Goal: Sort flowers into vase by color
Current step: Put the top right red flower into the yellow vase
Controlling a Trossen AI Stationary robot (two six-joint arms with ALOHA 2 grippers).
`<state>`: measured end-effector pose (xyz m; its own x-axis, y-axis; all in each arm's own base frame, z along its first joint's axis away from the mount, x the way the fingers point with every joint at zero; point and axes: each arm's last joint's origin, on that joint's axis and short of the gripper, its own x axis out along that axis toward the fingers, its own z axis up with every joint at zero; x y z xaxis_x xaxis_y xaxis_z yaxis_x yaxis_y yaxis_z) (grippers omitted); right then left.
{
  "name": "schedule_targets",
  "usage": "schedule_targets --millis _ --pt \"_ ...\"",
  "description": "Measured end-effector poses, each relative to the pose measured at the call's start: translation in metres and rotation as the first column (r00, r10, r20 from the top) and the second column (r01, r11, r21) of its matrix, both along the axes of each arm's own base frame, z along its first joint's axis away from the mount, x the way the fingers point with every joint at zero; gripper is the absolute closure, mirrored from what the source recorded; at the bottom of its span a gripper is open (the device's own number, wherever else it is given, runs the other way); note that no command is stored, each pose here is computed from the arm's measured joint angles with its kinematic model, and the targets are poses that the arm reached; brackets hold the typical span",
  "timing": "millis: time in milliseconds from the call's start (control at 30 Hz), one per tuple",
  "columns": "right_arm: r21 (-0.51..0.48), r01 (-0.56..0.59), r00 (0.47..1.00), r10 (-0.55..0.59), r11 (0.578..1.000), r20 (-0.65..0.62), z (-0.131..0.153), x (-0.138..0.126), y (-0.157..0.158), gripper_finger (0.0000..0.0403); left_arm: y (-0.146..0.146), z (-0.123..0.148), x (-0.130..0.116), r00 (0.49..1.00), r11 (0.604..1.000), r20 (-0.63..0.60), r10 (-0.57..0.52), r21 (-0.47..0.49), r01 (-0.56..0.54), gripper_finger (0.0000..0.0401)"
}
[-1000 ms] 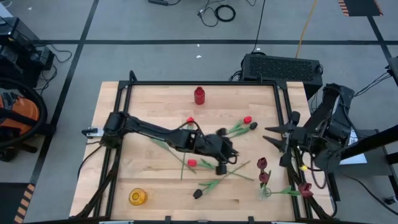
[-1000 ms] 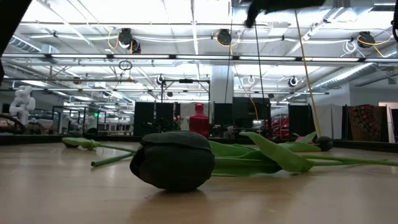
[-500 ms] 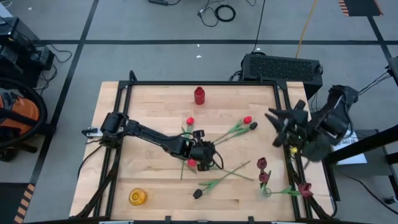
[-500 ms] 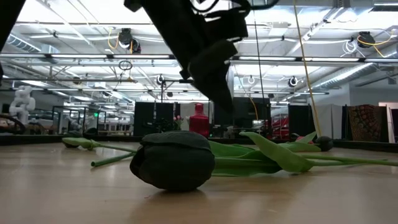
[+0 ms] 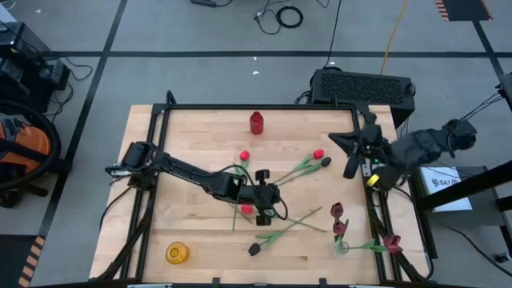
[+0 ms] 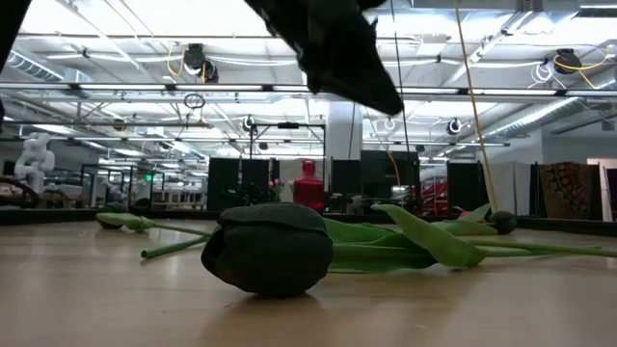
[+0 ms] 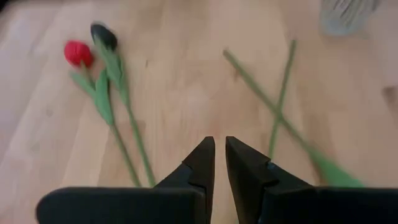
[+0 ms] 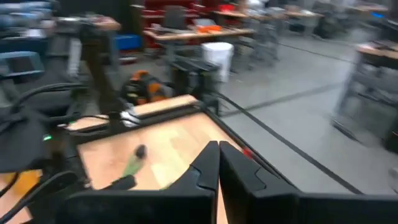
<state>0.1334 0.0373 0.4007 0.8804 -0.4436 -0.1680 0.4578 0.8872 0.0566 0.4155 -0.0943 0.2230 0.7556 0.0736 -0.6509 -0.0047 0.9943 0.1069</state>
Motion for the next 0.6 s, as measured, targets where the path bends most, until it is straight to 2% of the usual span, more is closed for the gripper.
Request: schedule_targets --millis 133,233,333,433,500,600 --pt "-0.029 -0.091 0.996 0.090 0.995 -0.022 0.003 0.007 -0.013 0.0402 0.003 0.020 -0.007 0.999 1.000 0.032 -0.015 0.014 0.015 0.0354" --pt "-0.028 -0.057 0.995 0.054 0.998 -0.080 -0.010 0.017 -0.024 0.0402 0.004 0.027 -0.011 0.999 0.999 0.037 -0.036 0.038 0.035 0.0354" --pt "0.038 -0.098 0.987 0.101 0.995 -0.122 -0.042 0.033 -0.032 0.0402 0.004 0.030 -0.012 0.998 0.998 0.044 -0.041 0.042 0.039 0.0354" --pt "0.093 -0.215 0.970 0.224 0.972 -0.097 -0.080 0.048 -0.033 0.0403 0.004 0.029 -0.013 0.999 0.998 0.028 -0.040 0.044 0.038 0.0354" --pt "0.082 -0.267 0.961 0.272 0.960 -0.045 -0.100 0.052 -0.032 0.0403 0.004 0.027 -0.014 0.999 0.998 0.013 -0.039 0.047 0.038 0.0354" --pt "0.055 -0.282 0.960 0.281 0.958 0.017 -0.123 0.053 -0.032 0.0403 0.003 0.026 -0.015 0.999 0.998 -0.006 -0.041 0.053 0.042 0.0354"
